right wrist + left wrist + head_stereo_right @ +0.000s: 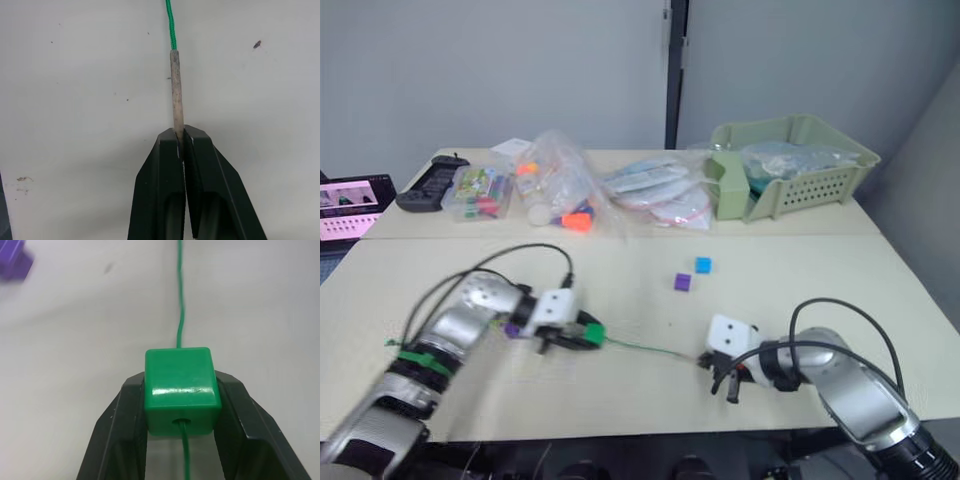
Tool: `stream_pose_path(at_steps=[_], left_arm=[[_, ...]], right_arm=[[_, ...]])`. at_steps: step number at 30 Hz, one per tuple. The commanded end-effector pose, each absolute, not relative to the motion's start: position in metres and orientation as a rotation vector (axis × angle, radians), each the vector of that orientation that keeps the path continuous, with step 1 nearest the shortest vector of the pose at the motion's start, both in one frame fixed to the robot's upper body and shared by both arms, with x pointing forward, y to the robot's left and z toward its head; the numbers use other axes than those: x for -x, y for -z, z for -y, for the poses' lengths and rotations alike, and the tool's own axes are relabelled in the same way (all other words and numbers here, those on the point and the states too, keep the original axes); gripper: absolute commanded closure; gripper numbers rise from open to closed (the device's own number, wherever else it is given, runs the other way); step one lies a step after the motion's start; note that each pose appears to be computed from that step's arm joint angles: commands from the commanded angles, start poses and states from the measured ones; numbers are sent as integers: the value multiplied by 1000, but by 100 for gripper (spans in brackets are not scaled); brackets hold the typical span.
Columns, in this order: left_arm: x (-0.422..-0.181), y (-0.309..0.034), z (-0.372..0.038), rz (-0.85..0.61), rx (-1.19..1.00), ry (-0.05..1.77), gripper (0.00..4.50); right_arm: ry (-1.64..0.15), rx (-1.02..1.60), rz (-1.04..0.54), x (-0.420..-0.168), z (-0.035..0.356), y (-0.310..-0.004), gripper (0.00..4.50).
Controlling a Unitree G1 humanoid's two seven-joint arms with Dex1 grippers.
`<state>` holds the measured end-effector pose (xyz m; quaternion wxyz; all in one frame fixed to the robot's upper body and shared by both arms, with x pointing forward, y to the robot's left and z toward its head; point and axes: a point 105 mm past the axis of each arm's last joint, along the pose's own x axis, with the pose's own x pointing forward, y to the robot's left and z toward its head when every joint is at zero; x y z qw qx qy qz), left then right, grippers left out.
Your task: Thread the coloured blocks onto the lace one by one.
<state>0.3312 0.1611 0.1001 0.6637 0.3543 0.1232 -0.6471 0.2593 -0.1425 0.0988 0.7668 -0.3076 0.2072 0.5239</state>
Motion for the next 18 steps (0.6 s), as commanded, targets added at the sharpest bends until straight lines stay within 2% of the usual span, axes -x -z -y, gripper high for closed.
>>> stream_pose_path(at_steps=[1, 10, 15, 17, 18], left_arm=[[-330, -80, -216, -469, -838, 1368, 329], [-319, -81, -252, -529, -841, 1332, 329], [-320, -88, -244, -484, -781, 1344, 329], [-321, -97, -231, -435, -714, 1377, 227], [-320, -102, -225, -414, -695, 1396, 205]], right_arm=[[-1149, 696, -399, -264, 137, -108, 450], [-1148, 702, -390, -268, 136, -108, 450], [-1151, 701, -382, -270, 134, -109, 450], [-1153, 699, -374, -272, 131, -110, 450], [-1154, 699, -371, -272, 130, -110, 450]])
